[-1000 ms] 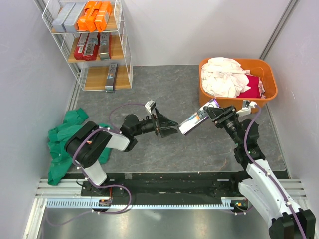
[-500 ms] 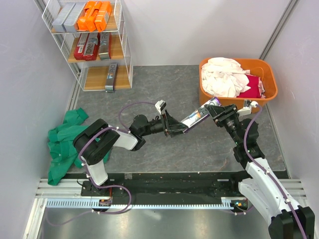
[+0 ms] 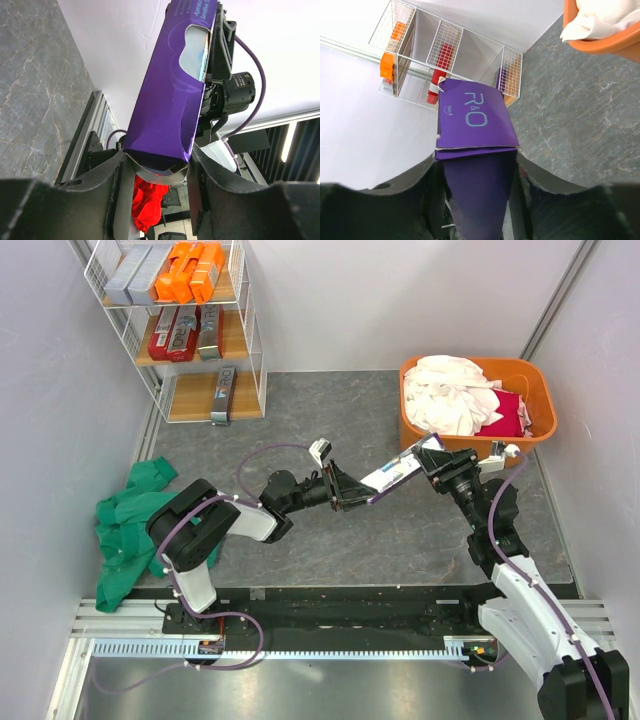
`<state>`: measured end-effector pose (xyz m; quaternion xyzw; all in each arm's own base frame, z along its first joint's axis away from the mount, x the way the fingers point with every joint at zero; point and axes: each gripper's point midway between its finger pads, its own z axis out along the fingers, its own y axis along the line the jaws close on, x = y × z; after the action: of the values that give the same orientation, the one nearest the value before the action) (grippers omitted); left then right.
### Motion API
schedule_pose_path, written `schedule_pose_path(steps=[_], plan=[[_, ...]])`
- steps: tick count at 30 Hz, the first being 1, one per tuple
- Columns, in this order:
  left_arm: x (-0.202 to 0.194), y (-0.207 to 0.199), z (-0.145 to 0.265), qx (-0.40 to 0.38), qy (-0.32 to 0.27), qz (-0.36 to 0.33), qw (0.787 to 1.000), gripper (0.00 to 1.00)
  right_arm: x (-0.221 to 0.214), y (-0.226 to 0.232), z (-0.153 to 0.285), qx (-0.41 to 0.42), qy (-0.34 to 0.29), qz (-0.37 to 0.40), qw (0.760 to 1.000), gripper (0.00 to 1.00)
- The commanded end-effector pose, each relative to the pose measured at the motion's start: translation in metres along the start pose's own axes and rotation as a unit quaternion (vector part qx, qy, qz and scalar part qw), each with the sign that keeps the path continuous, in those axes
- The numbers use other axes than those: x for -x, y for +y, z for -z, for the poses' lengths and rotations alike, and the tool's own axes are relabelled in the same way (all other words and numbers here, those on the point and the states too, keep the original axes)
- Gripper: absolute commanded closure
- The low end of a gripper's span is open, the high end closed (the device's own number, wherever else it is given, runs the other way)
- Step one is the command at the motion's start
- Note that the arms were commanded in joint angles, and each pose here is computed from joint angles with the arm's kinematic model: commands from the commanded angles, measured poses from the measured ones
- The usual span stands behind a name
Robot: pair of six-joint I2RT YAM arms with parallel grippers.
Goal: Place and organize the toothpastes onto the shelf
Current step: Pick up the toothpaste from the center of the board.
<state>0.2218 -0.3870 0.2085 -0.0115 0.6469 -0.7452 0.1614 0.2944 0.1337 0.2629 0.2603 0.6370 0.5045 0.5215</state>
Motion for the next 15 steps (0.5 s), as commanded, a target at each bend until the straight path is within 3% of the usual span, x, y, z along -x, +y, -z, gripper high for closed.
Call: schedule_pose_path(steps=[1,5,9,12,15], plan=[[0.003,-0.074,0.010,-0.144,-0.022,-0.100,0.984,0.62,-0.006,0.014,0.000,0.031,0.016,-0.020,0.999,0.41],[0.013,-0.067,0.022,-0.130,-0.038,-0.101,0.986,0.63,-0.013,0.004,-0.001,0.019,0.029,-0.022,0.999,0.28],[0.024,-0.063,0.036,-0.116,-0.055,-0.104,0.986,0.64,-0.019,-0.004,-0.003,0.009,0.042,-0.020,0.999,0.09],[0.032,-0.059,0.049,-0.105,-0.069,-0.107,0.986,0.64,-0.023,-0.011,-0.004,0.000,0.051,-0.021,0.998,0.02],[0.040,-0.055,0.063,-0.094,-0.085,-0.110,0.986,0.64,-0.028,-0.016,-0.006,-0.008,0.061,-0.022,0.998,0.02]])
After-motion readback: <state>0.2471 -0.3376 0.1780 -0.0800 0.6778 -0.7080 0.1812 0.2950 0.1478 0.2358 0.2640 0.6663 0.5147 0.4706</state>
